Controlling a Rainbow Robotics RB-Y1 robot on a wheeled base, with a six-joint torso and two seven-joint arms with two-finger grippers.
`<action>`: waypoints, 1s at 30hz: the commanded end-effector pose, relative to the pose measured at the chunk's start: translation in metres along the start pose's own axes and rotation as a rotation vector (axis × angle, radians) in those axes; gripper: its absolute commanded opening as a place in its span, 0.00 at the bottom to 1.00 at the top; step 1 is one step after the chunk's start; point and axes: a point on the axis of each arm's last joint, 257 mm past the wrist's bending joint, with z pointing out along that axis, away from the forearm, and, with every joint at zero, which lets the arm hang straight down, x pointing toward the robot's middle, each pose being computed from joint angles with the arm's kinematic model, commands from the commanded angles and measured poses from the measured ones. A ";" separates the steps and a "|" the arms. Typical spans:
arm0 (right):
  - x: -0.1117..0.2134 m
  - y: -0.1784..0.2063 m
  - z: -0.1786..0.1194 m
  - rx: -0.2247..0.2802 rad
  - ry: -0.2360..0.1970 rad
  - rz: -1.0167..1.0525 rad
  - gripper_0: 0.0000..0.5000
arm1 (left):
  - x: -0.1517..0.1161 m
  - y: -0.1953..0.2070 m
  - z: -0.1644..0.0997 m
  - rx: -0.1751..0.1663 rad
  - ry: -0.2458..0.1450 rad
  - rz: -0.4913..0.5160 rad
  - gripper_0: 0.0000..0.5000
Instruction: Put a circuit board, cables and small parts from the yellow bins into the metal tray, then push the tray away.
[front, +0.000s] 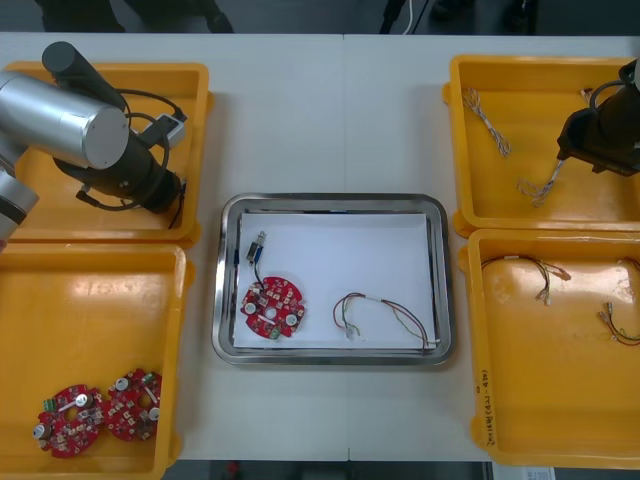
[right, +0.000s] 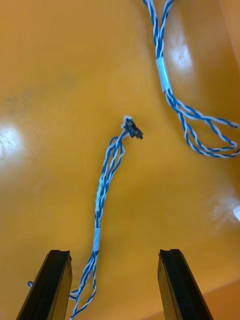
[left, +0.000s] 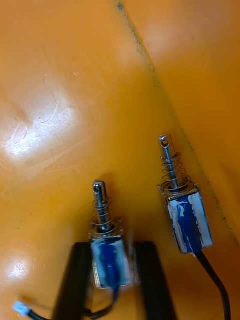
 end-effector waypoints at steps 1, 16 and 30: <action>0.005 0.005 0.007 -0.035 -0.021 -0.022 1.00 | -0.023 0.019 -0.018 -0.048 -0.040 0.074 0.00; 0.013 0.011 0.023 -0.064 -0.037 -0.001 1.00 | -0.018 0.033 -0.038 -0.014 -0.026 0.027 0.00; -0.001 0.008 0.025 -0.064 -0.040 0.037 1.00 | -0.002 0.052 -0.098 -0.017 0.033 -0.042 0.00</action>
